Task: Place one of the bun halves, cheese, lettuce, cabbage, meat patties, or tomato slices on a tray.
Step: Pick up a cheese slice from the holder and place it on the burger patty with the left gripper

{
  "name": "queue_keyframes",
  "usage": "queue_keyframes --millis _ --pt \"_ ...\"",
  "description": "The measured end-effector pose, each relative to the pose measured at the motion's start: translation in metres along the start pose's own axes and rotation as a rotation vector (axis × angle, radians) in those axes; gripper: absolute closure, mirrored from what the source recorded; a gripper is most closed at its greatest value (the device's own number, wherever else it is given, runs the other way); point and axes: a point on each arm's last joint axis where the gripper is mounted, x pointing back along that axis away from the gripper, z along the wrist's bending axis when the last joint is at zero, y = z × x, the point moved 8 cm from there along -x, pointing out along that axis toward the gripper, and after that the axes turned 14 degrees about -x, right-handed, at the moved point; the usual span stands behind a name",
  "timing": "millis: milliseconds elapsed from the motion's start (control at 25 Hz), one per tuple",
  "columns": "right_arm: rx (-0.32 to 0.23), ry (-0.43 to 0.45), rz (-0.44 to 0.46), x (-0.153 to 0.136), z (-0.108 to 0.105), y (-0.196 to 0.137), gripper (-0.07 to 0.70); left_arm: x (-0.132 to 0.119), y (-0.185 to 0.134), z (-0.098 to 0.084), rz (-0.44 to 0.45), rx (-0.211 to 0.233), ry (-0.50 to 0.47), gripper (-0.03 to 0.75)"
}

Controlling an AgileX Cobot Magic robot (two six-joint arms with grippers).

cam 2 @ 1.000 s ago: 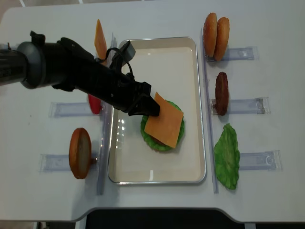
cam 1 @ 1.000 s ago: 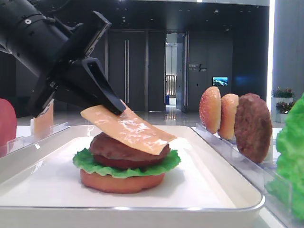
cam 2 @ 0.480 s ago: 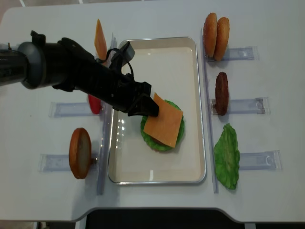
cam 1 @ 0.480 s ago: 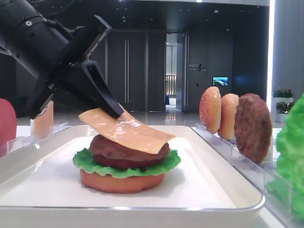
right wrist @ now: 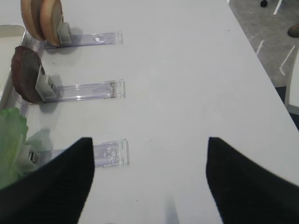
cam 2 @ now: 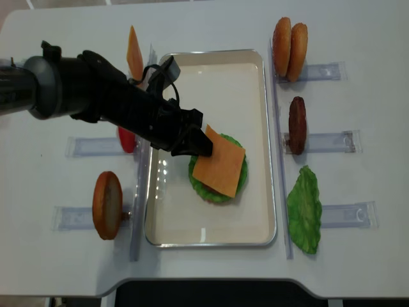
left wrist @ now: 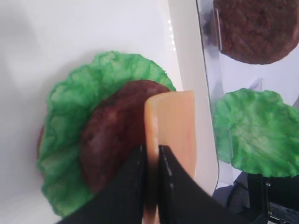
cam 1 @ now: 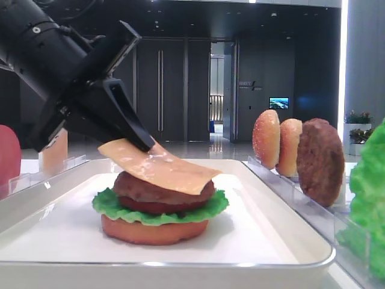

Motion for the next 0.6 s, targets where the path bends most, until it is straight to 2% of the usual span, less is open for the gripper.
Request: queue_keyframes --millis 480,600 --pt "0.0 0.0 0.0 0.0 0.0 0.0 0.149 0.0002 -0.0026 0.0072 0.015 0.019 0.042 0.679" --pt "0.0 0.0 0.0 0.0 0.0 0.0 0.149 0.0002 -0.0024 0.0076 0.014 0.019 0.044 0.643"
